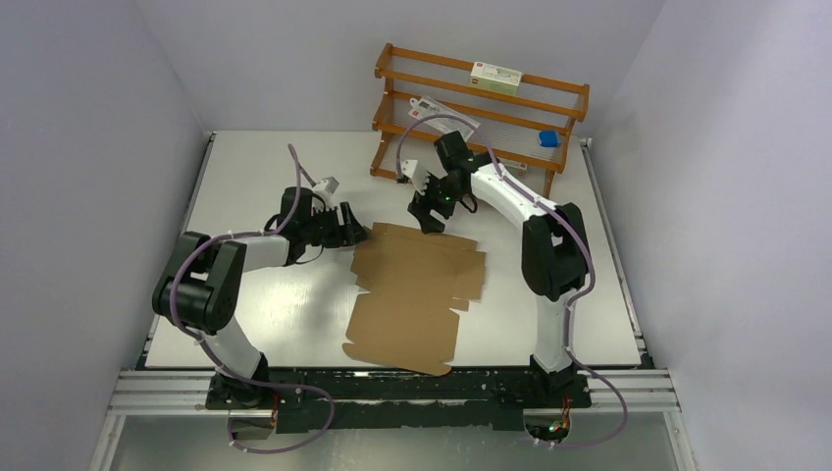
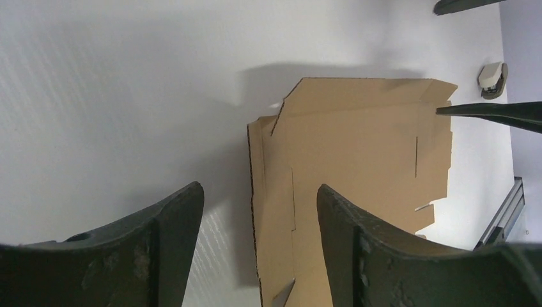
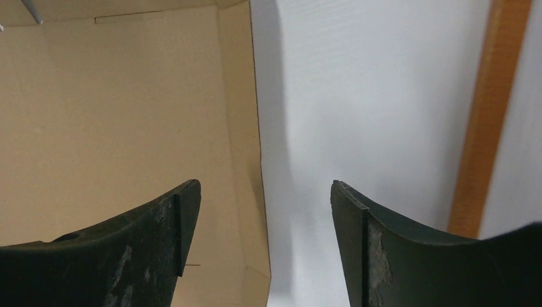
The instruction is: Fold the paper box
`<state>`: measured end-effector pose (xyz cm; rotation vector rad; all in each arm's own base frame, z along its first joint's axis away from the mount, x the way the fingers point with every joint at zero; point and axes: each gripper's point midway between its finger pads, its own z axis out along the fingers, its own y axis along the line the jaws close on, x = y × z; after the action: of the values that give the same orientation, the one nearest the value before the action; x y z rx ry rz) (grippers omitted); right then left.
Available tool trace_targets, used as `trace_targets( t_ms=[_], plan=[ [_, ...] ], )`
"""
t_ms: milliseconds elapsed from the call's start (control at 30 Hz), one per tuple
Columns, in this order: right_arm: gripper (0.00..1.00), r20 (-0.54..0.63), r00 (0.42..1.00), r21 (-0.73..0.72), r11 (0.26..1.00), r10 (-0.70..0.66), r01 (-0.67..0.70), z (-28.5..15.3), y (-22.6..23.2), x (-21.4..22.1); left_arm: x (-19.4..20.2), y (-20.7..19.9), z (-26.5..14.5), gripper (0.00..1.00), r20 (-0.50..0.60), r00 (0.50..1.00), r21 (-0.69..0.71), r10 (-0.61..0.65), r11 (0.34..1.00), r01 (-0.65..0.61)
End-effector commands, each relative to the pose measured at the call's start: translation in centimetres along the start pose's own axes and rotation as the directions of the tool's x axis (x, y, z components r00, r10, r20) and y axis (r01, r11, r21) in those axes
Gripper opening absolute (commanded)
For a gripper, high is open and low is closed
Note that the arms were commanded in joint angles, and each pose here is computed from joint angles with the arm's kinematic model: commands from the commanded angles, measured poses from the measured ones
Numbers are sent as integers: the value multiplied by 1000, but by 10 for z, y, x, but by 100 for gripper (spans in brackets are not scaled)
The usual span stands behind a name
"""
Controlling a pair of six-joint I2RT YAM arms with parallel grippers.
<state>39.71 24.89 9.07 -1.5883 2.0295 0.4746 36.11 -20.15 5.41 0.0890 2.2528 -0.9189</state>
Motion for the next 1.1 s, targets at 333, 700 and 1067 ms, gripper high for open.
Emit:
trace_targets(
  t_ms=[333,700,1067],
  plan=[
    [66,-32,991,-215,968,127,-131,33,4,36,7,-9,9,66,-55,998,66,45,997,-41],
    [39,-29,990,-278,950,137,-139,48,6,42,7,-10,9,65,-56,997,77,55,996,-50],
    [34,-22,990,-340,930,139,-138,48,16,41,10,-10,9,64,-61,997,86,55,995,-50]
  ],
)
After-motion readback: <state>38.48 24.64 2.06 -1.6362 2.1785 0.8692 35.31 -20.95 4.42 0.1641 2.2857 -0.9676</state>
